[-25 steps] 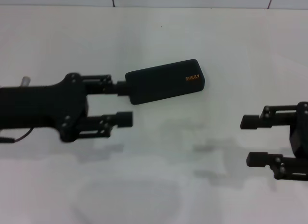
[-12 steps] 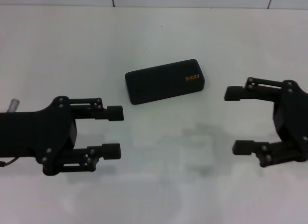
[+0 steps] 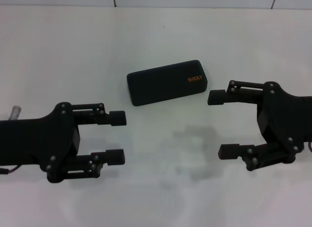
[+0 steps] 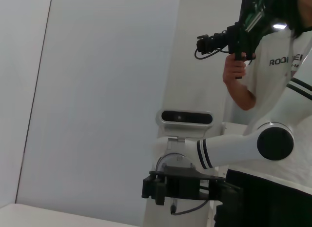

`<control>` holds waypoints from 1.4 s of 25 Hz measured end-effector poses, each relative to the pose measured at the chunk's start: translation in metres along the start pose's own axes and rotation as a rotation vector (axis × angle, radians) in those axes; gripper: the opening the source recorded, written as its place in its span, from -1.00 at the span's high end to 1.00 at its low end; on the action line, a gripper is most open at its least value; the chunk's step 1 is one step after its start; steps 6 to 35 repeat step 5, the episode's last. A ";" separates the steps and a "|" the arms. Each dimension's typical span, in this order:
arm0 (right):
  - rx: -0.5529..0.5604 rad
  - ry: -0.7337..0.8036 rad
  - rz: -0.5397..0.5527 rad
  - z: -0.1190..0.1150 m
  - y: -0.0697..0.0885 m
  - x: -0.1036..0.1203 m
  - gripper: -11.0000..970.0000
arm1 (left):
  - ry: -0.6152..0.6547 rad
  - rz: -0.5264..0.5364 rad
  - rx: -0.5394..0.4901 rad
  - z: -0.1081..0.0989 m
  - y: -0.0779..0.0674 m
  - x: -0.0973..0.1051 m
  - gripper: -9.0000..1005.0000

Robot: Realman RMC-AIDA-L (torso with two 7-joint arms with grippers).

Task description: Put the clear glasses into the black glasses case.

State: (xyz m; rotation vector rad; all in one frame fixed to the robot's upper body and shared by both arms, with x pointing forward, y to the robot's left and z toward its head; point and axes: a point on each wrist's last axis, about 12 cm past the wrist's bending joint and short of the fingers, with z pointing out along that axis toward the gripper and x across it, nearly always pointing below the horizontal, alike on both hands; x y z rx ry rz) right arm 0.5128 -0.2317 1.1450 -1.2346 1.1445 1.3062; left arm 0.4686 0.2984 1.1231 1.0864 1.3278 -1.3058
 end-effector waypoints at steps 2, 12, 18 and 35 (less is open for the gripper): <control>-0.003 0.000 0.000 0.001 0.000 0.000 -0.78 | -0.002 0.003 0.001 0.001 -0.001 0.001 -0.28; -0.001 -0.002 0.003 0.000 0.000 0.001 -0.78 | -0.001 0.004 0.003 0.002 -0.001 0.002 -0.28; -0.001 -0.002 0.003 0.000 0.000 0.001 -0.78 | -0.001 0.004 0.003 0.002 -0.001 0.002 -0.28; -0.001 -0.002 0.003 0.000 0.000 0.001 -0.78 | -0.001 0.004 0.003 0.002 -0.001 0.002 -0.28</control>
